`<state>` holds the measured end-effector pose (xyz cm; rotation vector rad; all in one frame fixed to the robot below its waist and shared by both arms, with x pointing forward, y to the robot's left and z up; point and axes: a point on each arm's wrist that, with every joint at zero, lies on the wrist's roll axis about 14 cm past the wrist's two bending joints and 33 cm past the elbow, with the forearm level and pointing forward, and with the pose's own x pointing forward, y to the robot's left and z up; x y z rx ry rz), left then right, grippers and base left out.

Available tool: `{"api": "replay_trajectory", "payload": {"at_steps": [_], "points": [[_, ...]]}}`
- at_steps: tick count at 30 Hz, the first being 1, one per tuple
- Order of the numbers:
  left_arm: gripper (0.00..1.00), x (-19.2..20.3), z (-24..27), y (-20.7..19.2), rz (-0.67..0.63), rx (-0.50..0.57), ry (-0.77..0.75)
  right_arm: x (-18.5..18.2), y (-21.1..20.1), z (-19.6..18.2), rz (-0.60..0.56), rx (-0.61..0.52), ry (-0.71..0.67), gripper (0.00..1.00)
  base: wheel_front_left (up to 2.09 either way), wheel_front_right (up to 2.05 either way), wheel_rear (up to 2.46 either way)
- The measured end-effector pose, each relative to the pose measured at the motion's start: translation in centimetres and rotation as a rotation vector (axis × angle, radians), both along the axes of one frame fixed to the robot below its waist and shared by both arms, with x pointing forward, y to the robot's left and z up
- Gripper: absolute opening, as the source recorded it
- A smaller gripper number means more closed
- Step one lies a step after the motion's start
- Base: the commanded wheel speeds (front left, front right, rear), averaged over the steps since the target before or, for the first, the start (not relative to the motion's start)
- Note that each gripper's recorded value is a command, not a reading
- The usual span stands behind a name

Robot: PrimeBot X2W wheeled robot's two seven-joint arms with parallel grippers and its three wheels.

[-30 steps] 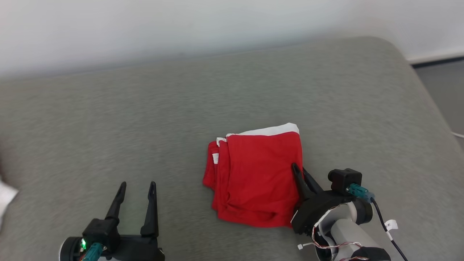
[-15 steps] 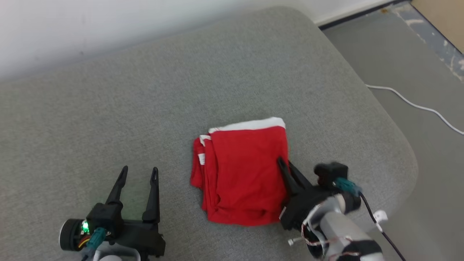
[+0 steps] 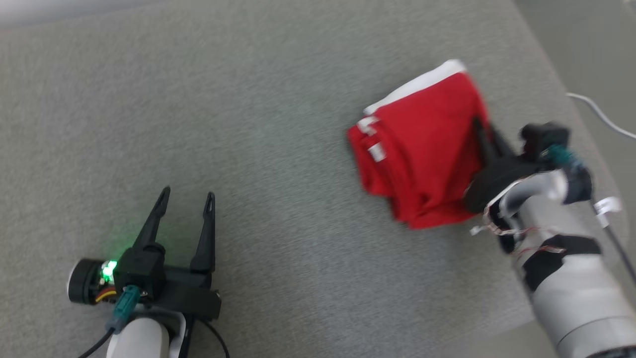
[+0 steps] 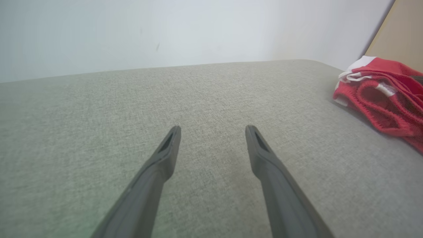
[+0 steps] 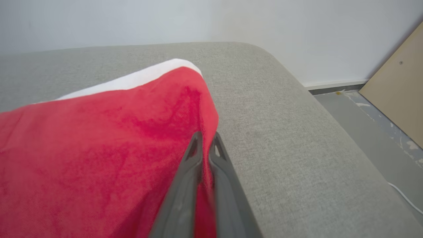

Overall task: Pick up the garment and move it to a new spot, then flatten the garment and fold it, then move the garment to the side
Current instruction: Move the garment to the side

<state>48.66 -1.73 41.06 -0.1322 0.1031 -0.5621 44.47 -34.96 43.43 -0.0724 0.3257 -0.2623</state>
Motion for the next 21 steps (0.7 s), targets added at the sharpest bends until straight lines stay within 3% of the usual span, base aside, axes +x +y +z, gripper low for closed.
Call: {"api": "replay_trajectory", "payload": {"at_steps": [8,17,18,19,20,21], "points": [[1.0,1.6,-1.5,3.5,0.091,0.018,-0.006,2.0,-6.9,-1.2,-0.125,-0.103,0.07,0.0,0.0,0.0,0.0],[1.0,2.3,-2.9,6.5,0.166,0.039,0.005,3.6,-11.0,-0.9,-0.201,-0.22,0.068,0.0,0.0,0.0,0.0],[1.0,2.3,-3.0,6.7,0.17,0.04,0.006,3.7,-11.3,-0.7,-0.207,-0.235,0.063,0.08,0.0,0.0,0.0],[1.0,2.3,-3.0,6.8,0.173,0.042,0.006,3.8,-11.5,-0.5,-0.212,-0.248,0.059,0.47,0.0,0.0,0.0],[1.0,2.3,-3.0,6.9,0.177,0.043,0.005,3.8,-11.7,-0.3,-0.218,-0.258,0.057,1.0,0.0,0.0,0.0],[1.0,2.3,-2.9,7.0,0.182,0.044,0.004,3.7,-11.8,-0.2,-0.226,-0.263,0.054,1.0,0.0,0.0,0.0]]}}
